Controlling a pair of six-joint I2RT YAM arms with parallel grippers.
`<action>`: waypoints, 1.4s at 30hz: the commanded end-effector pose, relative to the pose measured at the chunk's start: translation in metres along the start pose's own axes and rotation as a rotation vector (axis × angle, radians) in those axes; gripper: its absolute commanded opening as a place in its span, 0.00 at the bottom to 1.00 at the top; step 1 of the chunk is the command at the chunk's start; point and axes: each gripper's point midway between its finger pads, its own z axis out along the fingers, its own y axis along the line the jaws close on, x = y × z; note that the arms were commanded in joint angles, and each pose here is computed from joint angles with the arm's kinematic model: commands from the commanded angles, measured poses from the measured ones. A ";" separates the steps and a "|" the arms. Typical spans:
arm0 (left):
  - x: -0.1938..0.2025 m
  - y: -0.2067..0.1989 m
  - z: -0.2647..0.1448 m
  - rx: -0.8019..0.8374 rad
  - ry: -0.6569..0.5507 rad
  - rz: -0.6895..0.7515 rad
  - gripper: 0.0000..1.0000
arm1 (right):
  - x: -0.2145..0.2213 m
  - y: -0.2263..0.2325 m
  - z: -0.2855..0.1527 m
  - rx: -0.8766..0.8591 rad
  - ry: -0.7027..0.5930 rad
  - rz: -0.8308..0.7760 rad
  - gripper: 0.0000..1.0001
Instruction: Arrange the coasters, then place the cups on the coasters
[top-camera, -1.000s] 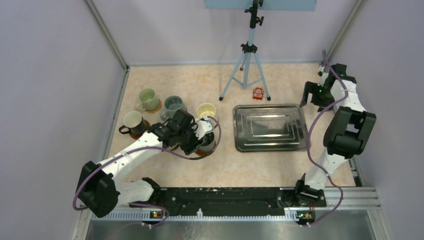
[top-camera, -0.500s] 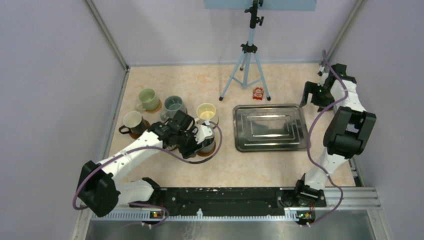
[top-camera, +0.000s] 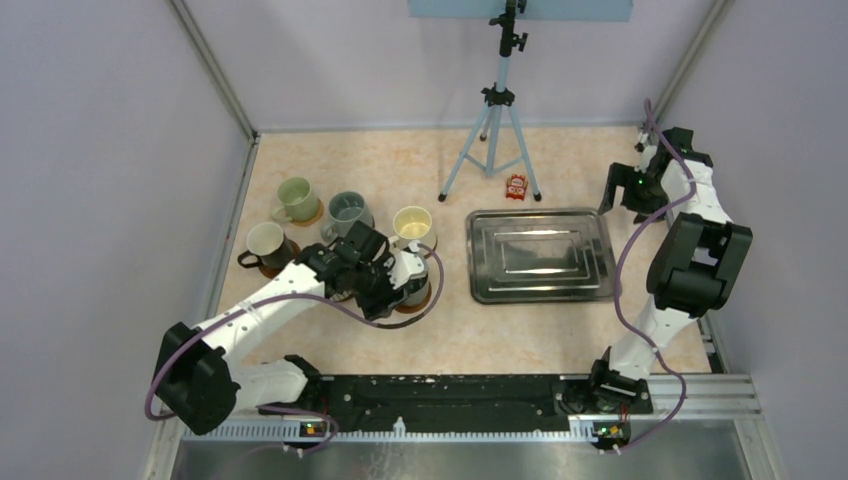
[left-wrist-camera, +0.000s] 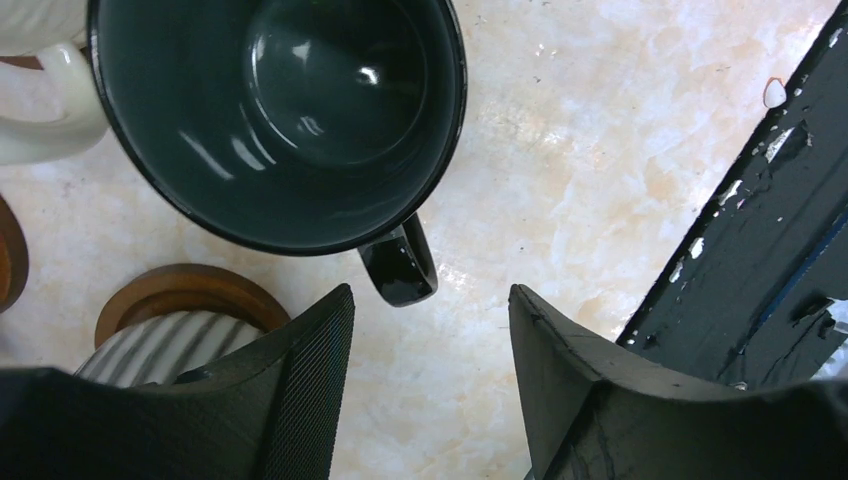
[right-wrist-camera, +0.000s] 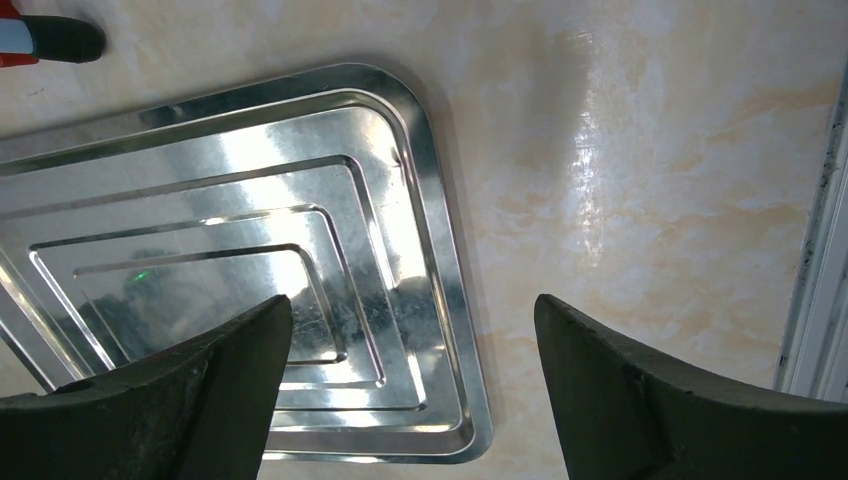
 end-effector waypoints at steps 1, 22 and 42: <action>-0.026 0.012 -0.023 -0.084 -0.094 0.002 0.66 | -0.004 0.008 -0.005 -0.041 -0.015 -0.030 0.89; -0.113 0.067 -0.091 -0.235 -0.310 -0.123 0.92 | -0.013 0.038 -0.030 -0.202 -0.059 -0.102 0.90; -0.124 0.266 -0.174 -0.318 -0.503 -0.666 0.99 | -0.036 0.051 -0.063 -0.298 -0.097 -0.237 0.90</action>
